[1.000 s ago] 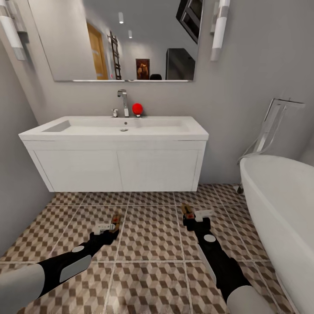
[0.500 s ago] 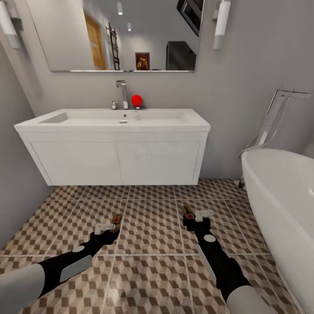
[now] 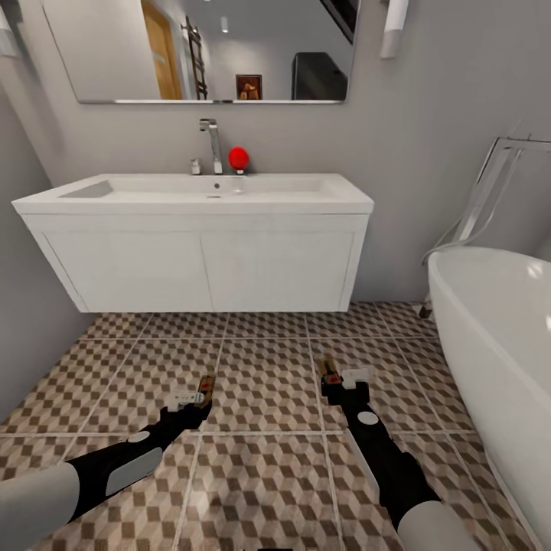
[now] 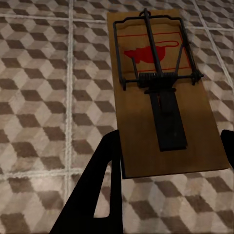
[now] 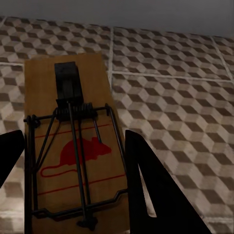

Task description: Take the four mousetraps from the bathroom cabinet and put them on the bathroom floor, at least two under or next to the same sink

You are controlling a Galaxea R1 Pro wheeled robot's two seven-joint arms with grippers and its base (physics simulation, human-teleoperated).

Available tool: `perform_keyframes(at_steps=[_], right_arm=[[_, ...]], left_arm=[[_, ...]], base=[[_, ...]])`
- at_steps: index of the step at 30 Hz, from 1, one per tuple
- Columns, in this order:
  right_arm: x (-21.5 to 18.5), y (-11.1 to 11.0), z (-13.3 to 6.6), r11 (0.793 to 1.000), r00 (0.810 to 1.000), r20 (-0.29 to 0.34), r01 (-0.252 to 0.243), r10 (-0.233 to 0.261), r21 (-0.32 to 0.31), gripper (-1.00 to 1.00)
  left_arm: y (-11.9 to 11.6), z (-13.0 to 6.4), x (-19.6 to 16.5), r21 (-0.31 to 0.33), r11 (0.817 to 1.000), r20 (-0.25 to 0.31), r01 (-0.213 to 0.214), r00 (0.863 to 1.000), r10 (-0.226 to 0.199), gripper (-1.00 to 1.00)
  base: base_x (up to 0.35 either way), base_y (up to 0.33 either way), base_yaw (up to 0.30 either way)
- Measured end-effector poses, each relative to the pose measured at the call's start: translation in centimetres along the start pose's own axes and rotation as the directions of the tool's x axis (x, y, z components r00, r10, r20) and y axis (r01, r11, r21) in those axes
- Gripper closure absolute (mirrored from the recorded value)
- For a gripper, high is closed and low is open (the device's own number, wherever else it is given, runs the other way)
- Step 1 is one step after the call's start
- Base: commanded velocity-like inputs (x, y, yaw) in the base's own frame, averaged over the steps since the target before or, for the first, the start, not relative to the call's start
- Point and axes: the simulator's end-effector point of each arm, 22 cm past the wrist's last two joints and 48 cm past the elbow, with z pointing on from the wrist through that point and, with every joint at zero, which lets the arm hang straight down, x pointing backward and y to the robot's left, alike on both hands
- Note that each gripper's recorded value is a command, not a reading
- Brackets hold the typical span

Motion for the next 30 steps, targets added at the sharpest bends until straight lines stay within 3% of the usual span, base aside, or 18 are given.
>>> perform_keyframes(at_steps=[30], right_arm=[[10.5,1.0,3.0,1.000,0.986,-0.168,0.003,-0.006,-0.016,1.00]], left_arm=[[0.4,3.1,9.7,0.002,0.999,-0.160,0.037,0.986,-0.036,1.00]], base=[[0.000,0.000,0.000]])
